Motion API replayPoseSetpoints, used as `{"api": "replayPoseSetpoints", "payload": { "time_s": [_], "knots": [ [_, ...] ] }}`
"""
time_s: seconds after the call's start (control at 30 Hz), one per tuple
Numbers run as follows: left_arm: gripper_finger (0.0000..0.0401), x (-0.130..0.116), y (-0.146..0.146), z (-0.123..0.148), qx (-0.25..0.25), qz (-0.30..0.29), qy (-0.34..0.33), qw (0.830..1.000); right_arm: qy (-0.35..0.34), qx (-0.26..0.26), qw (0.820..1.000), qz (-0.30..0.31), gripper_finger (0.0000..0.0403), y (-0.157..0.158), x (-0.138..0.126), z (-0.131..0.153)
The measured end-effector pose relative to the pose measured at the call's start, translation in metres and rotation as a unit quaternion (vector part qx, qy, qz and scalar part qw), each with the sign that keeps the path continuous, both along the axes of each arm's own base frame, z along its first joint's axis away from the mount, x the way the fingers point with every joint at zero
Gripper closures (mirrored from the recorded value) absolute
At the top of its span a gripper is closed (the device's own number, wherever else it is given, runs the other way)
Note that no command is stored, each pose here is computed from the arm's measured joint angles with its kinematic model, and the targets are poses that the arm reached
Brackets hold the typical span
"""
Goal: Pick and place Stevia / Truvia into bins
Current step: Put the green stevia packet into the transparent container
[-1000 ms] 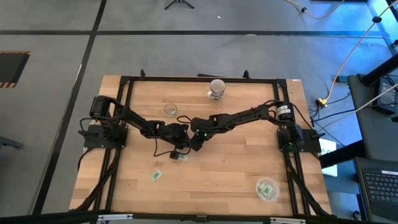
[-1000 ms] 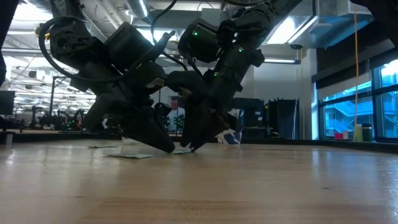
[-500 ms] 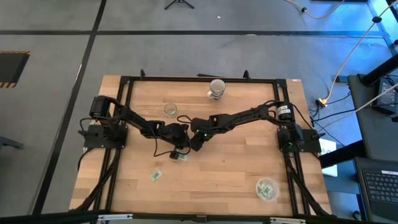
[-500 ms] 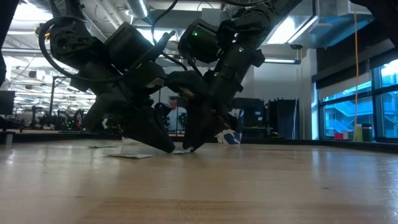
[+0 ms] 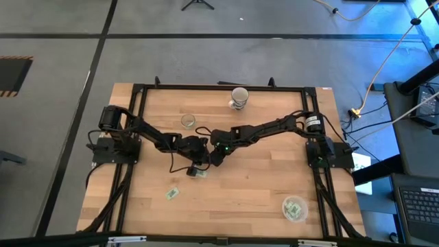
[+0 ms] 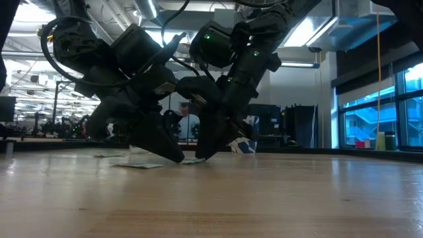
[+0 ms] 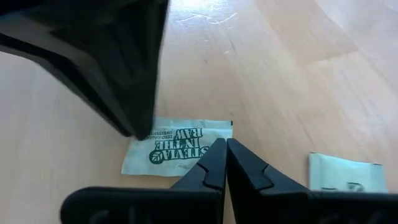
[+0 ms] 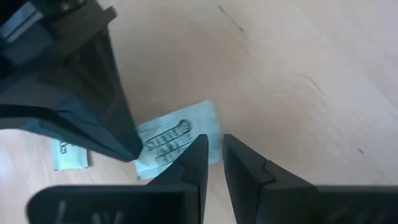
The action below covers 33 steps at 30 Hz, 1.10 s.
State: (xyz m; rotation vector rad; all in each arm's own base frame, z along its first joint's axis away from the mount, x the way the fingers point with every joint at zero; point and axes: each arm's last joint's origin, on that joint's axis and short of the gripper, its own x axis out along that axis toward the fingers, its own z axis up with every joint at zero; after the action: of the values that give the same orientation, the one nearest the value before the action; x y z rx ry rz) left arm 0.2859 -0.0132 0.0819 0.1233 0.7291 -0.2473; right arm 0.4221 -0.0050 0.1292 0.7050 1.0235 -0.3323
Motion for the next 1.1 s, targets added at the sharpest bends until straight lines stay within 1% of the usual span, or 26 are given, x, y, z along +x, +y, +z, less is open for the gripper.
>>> {"api": "replayPoseSetpoints", "payload": {
  "time_s": [0.1, 0.27, 0.53, 0.9, 1.0, 1.1],
  "knots": [
    [0.0397, -0.0005, -0.0007, -0.0002, -0.012, -0.005, 0.004, 1.0, 0.0, 0.001, 1.0, 0.0, 0.035, 0.0, -0.0001, -0.0001],
    [0.0397, -0.0005, -0.001, -0.0002, 0.0, -0.016, 0.001, 1.0, 0.0, 0.007, 1.0, 0.003, 0.035, 0.0005, -0.0001, -0.0001],
    [0.0397, -0.0005, -0.0007, -0.0002, 0.0, -0.015, 0.001, 1.0, 0.001, 0.018, 1.0, -0.003, 0.035, 0.001, -0.0002, -0.0001],
    [0.0397, -0.0005, -0.0007, -0.0002, 0.001, -0.014, 0.001, 1.0, 0.007, 0.018, 1.0, -0.004, 0.0351, 0.001, -0.0011, -0.0006],
    [0.0397, -0.0005, -0.0006, -0.0002, 0.001, -0.014, 0.001, 1.0, 0.008, 0.018, 1.0, -0.004, 0.036, 0.001, -0.0013, -0.0007],
    [0.0397, -0.0005, -0.0006, -0.0002, 0.001, -0.014, 0.001, 1.0, 0.009, 0.014, 1.0, 0.003, 0.038, 0.001, -0.0015, -0.0008]
  ]
}}
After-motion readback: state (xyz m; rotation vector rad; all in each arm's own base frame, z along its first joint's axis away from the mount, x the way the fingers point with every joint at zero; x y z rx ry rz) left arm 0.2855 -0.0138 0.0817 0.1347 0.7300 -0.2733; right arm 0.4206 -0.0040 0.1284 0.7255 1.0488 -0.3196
